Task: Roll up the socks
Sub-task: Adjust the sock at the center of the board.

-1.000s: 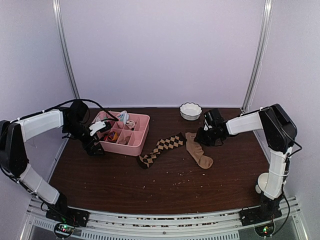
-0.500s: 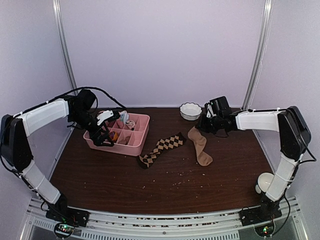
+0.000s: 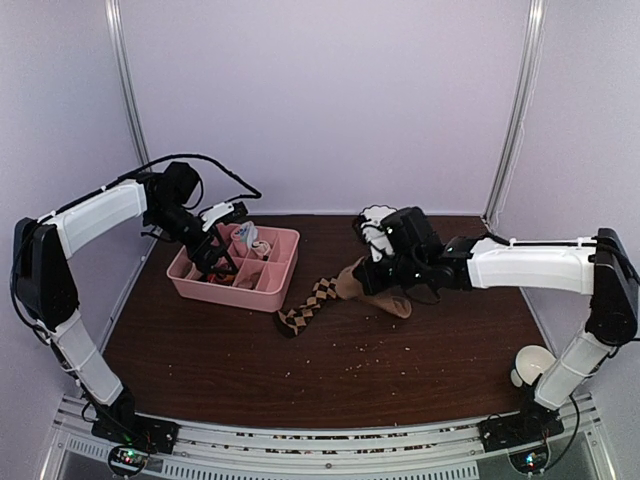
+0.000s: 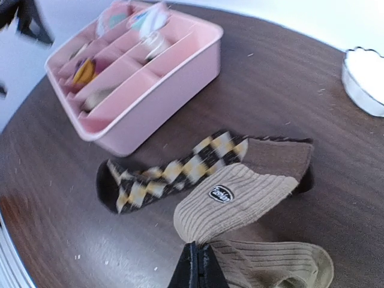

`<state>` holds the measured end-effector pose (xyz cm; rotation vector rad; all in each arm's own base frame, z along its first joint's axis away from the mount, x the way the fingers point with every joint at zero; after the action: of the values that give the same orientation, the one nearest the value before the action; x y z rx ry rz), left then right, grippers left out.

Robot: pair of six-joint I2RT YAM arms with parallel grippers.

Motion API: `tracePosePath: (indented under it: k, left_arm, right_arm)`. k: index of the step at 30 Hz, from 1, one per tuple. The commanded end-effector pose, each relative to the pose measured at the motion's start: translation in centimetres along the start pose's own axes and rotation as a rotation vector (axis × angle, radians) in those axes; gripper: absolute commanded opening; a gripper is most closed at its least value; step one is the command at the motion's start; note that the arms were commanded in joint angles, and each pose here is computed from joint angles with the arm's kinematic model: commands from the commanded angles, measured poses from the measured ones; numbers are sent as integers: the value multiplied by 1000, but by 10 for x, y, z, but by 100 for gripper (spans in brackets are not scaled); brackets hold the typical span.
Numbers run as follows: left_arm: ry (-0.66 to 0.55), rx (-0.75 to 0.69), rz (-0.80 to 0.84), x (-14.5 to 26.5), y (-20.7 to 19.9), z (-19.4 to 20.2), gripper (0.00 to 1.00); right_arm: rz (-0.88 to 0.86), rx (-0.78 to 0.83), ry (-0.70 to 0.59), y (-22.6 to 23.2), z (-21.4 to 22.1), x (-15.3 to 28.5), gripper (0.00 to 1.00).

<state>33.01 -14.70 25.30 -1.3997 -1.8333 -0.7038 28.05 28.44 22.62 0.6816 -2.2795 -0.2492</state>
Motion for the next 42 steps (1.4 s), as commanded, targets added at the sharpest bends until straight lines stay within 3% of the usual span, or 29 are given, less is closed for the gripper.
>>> tracePosePath:
  k: [1,6,7,8,9,11,13,20,26,28,34,42]
  left_arm:
    - [2,2,8,3,-3,-1,98]
    - [40,-50,-16,4,-6,2,98]
    - [46,-59,-17,3,-7,2,98]
    - [50,-71,-15,2,-8,1,98]
    - [54,-83,-11,0,-10,0,98]
    - [66,-117,2,-5,-15,-2,98]
    - [80,-155,23,-12,-24,-5,98]
    - [79,-233,189,-52,-63,-23,98]
    - [67,-140,321,-99,-88,-44,98]
    - [52,-148,366,-108,-99,-47,98]
    - [124,-428,361,-141,-142,-48,98]
    - [159,-375,375,-179,-154,-52,96]
  right_arm:
    - [8,239,147,33,79,-3,0]
    - [-14,367,278,61,148,-4,0]
    - [-17,365,288,62,154,-3,10]
    - [-24,349,295,62,156,-1,28]
    - [-30,335,296,61,157,2,38]
    - [-62,301,274,61,154,11,54]
    - [-98,255,251,59,146,20,60]
    - [-180,-34,149,23,102,35,60]
    - [73,-231,135,-24,84,20,54]
    - [135,-245,136,-33,83,17,54]
    - [228,-258,156,-40,83,2,51]
    - [307,-190,213,-46,80,-31,45]
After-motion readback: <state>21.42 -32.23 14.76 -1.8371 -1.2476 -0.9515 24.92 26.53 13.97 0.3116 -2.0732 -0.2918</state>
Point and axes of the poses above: each gripper's point midway between its finger pads, its own x axis back along the fingers, its own y axis along the line the jaws close on, z = x × y, the point moved 9 cm from there along x, back along the fingers, and after that the axes turned 14 degrees about -x, right-handed, at the moved point
